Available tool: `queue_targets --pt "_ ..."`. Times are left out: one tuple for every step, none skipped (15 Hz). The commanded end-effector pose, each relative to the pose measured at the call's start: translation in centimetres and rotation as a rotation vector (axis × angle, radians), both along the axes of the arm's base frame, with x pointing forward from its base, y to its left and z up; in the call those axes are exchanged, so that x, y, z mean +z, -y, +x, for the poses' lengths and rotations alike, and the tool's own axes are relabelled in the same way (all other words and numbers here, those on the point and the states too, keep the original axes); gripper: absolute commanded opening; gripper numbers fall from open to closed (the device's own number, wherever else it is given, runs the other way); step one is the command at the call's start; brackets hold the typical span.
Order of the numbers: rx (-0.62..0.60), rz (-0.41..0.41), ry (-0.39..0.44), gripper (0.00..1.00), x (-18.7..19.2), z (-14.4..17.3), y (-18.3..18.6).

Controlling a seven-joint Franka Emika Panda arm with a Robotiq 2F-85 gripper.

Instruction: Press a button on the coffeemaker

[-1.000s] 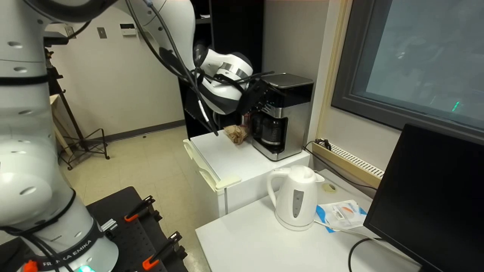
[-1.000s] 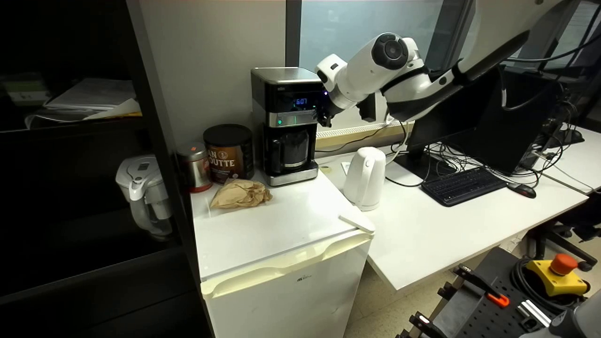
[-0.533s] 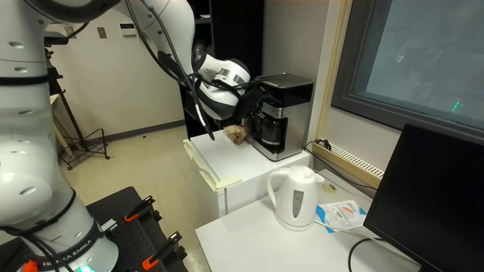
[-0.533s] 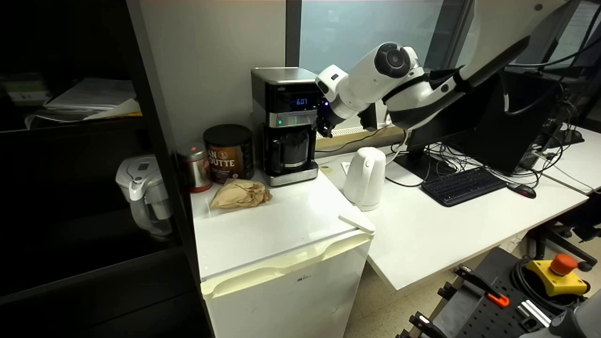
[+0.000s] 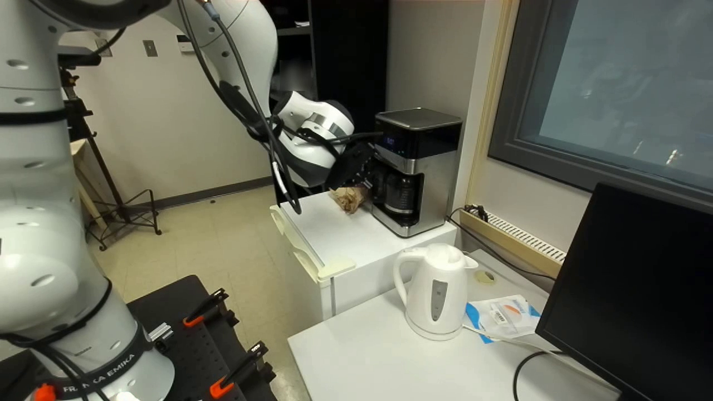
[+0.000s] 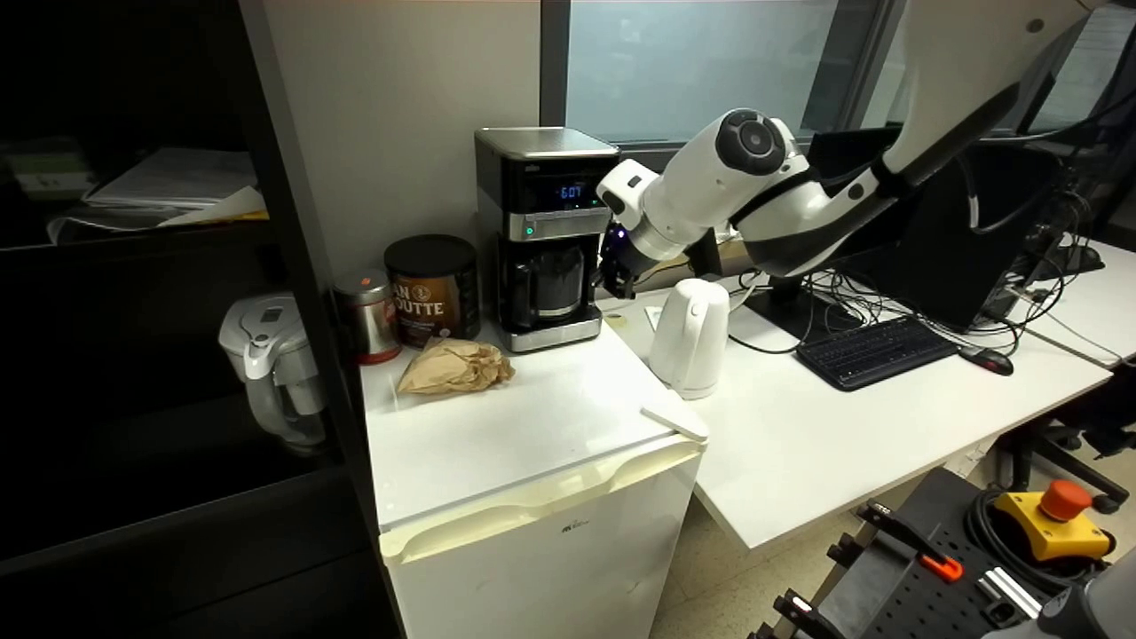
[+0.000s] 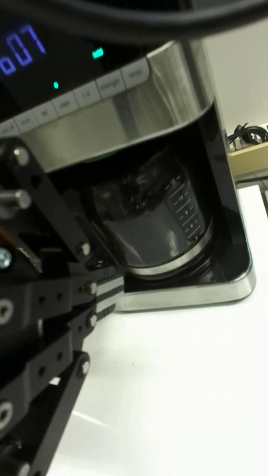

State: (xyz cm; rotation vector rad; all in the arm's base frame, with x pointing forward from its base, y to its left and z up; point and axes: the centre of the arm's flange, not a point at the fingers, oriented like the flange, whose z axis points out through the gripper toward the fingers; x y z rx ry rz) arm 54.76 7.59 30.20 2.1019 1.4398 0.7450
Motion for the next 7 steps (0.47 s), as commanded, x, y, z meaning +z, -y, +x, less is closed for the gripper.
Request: queue_targets --pt "0.016 0.047 -0.107 0.0 1.1 -2.9 -1.0" --pt "0.006 0.067 -0.136 0.0 0.8 -3.5 -1.1" --pt "0.001 0.091 -0.174 0.0 0.5 -4.1 -1.2" --pt "-0.007 0.109 -0.208 0.0 0.3 -4.7 -1.3" --pt "-0.015 0.124 -0.231 0.0 -0.1 -5.4 -1.5" --pt "-0.022 0.137 -0.26 0.0 -0.4 -6.0 -1.6" --pt "-0.03 0.15 -0.279 0.0 -0.7 -6.6 -1.8"
